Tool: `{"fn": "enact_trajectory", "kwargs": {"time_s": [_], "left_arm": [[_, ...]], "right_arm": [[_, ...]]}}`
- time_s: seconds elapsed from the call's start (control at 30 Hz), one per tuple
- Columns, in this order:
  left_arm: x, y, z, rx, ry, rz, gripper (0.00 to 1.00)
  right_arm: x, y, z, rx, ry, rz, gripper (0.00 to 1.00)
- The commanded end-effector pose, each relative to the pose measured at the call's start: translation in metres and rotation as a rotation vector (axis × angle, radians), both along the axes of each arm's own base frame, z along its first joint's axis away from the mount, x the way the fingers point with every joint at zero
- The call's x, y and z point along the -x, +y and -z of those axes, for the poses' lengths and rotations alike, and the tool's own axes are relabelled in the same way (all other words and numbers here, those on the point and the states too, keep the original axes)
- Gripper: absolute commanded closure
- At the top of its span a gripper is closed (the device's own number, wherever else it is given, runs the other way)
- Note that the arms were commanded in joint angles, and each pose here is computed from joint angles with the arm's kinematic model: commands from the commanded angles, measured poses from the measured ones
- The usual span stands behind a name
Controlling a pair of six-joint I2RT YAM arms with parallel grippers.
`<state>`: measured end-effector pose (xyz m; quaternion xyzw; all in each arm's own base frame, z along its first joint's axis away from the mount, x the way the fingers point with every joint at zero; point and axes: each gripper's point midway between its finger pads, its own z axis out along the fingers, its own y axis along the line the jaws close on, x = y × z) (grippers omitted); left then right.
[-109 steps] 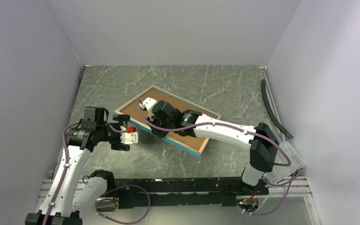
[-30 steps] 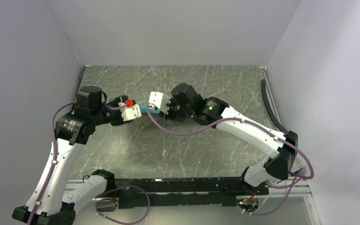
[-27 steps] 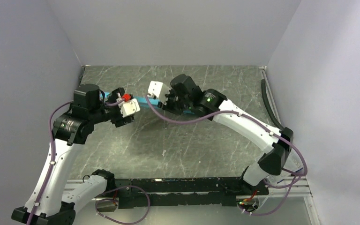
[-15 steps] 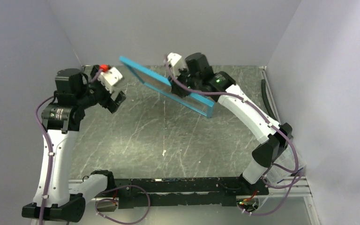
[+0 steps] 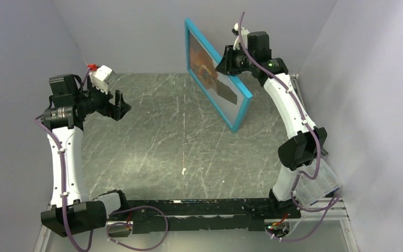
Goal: Put the photo into the frame
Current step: Turn over the photo frame at the center of the board.
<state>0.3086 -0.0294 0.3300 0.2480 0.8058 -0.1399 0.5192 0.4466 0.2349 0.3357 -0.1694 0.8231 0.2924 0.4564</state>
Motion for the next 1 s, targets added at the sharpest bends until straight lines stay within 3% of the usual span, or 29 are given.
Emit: {"fn": "enact_trajectory", "kwargs": {"time_s": [0.0,0.23,0.4,0.97], "left_arm": [[0.01,-0.015,0.007,0.092,0.027,0.05,0.06],[0.015,-0.023,0.039,0.157,0.102,0.078,0.06],[0.02,-0.026,0.049,0.187,0.128,0.096,0.07],[0.037,-0.001,0.16,0.045,0.358,0.111,0.12]], "right_arm": [[0.021,0.038,-0.018,-0.218,0.199,-0.056,0.9],[0.048,0.058,-0.054,-0.355,0.232,-0.102,0.95],[0.07,0.063,-0.045,-0.396,0.275,-0.072,0.95],[0.133,0.013,0.121,-0.315,0.343,0.059,0.96]]}}
